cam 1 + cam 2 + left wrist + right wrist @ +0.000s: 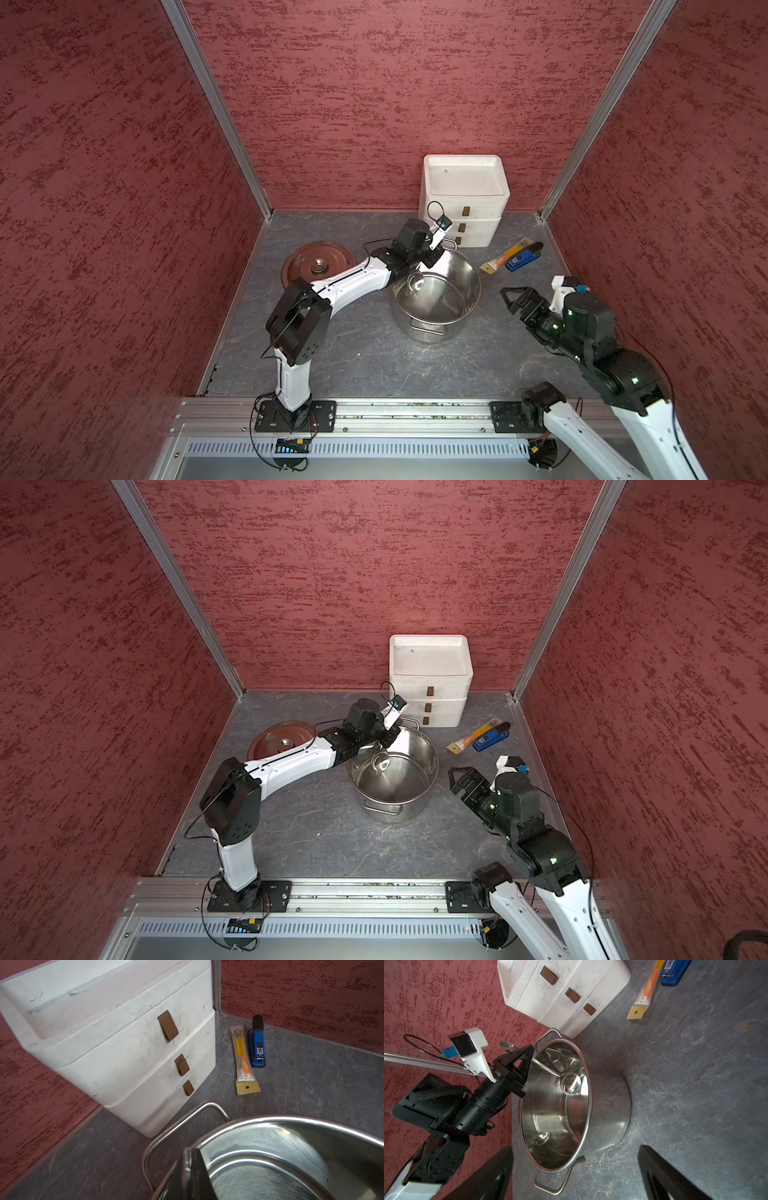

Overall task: Stir the soup with a spoon
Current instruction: Stir the soup in the pan with a stick.

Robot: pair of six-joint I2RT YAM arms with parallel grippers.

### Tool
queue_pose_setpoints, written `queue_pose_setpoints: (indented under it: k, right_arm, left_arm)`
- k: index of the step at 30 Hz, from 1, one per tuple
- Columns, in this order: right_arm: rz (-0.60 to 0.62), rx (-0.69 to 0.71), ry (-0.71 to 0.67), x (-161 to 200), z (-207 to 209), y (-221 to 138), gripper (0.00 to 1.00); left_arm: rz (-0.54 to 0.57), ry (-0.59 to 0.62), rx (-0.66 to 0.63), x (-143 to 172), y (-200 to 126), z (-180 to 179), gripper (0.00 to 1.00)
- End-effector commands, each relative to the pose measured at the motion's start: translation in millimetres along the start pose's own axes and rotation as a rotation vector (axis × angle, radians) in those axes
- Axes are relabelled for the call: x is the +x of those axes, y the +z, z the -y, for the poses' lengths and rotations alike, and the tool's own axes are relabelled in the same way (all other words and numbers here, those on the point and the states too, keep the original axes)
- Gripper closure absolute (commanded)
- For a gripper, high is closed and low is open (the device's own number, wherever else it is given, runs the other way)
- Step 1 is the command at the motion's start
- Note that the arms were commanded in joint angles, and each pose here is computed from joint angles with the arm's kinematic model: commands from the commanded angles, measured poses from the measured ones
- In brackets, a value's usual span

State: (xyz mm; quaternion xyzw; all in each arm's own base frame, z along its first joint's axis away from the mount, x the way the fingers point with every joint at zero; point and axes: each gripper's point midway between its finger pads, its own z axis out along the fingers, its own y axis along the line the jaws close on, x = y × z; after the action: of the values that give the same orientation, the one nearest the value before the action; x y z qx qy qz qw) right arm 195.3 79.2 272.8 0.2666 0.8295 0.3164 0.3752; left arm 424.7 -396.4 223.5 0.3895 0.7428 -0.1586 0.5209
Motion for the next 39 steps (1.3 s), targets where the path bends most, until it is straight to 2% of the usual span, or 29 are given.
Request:
queue_pose_setpoints:
  k: [1, 7, 11, 16, 22, 29, 35, 39]
  right_arm:
    - [0.029, -0.001, 0.003, -7, -3, -8, 0.02]
    - [0.026, 0.002, 0.005, -6, -2, -7, 0.02]
    - [0.026, 0.001, 0.002, -6, -3, -6, 0.01]
    - [0.024, -0.003, 0.004, -4, -1, -5, 0.02]
    - [0.021, -0.001, 0.017, 0, 4, -4, 0.02]
    - [0.009, -0.002, 0.018, 2, 4, 1, 0.01]
    - [-0.006, -0.010, 0.016, 3, 0, 9, 0.02]
    - [-0.014, -0.019, 0.015, 2, -4, 12, 0.01]
  left_arm:
    - [0.089, 0.020, 0.064, -34, 8, 24, 1.00]
    - [0.129, 0.034, 0.156, -53, 24, 70, 1.00]
    - [0.136, 0.051, 0.221, -57, 21, 104, 1.00]
    - [0.123, 0.050, 0.274, -52, 0, 137, 1.00]
    - [0.103, 0.029, 0.286, -37, -43, 157, 1.00]
    - [0.034, -0.031, 0.226, -5, -93, 145, 1.00]
    - [-0.027, -0.035, 0.106, 21, -119, 105, 1.00]
    - [-0.049, -0.056, 0.024, 32, -124, 69, 1.00]
